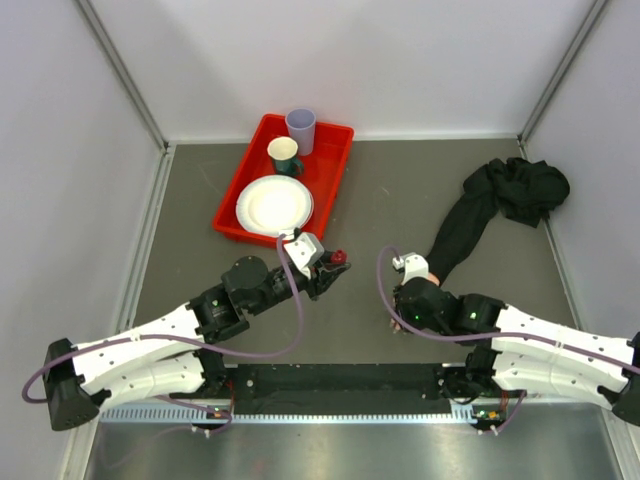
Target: Paint the nails
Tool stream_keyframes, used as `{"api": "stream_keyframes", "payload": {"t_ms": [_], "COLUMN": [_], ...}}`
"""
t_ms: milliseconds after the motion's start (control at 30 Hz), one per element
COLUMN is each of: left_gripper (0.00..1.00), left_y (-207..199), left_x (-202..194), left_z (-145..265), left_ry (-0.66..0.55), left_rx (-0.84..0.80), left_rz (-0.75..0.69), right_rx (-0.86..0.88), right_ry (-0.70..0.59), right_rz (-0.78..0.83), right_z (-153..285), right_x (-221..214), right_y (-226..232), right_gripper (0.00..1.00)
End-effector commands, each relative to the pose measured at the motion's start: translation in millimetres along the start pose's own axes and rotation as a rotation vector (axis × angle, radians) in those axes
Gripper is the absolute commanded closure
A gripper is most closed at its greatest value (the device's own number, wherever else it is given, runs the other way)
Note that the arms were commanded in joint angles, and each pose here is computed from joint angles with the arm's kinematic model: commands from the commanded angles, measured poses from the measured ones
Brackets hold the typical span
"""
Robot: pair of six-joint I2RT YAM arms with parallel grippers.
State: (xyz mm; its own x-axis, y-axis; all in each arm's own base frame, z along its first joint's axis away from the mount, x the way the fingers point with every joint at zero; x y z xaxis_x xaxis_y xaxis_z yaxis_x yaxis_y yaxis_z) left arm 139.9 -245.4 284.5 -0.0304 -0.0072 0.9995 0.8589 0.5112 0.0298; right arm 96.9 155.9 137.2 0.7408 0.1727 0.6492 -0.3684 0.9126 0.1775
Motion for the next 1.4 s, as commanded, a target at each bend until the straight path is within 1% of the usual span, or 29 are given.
{"api": "stream_keyframes", "payload": {"t_ms": [0, 600, 1367], "left_gripper": [1.0, 1.0, 1.0], "left_y": [1, 1, 1], "left_x": [18, 15, 14], "left_z": [-1, -4, -4], "left_ry": [-0.067, -0.052, -0.049], "left_rx": [0.006, 0.005, 0.004], "left_rz": [-0.013, -0.015, -0.015], "right_rx": [0.0, -0.042, -0.076], "right_ry": [-0.051, -0.016, -0.02], "right_rz": [-0.019, -0.027, -0.018], "right_z": [1, -8, -13], "right_x": [9, 2, 3], "right_y": [5, 3, 1], "right_gripper": [1.0, 1.0, 1.0]}}
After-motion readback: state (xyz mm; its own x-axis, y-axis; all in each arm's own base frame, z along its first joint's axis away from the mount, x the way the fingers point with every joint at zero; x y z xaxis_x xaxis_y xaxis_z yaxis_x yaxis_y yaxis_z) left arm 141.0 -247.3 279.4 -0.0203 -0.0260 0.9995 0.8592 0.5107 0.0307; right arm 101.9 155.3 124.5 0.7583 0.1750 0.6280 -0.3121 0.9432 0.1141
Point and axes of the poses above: each gripper's point midway between its finger pads, its own z axis back along the fingers, its own y axis along the line the jaws close on, x = y × z, the point moved 7 cm from there along z, back along the fingers, and after that the axes turned 3 degrees about -z, right-handed, at the moved point
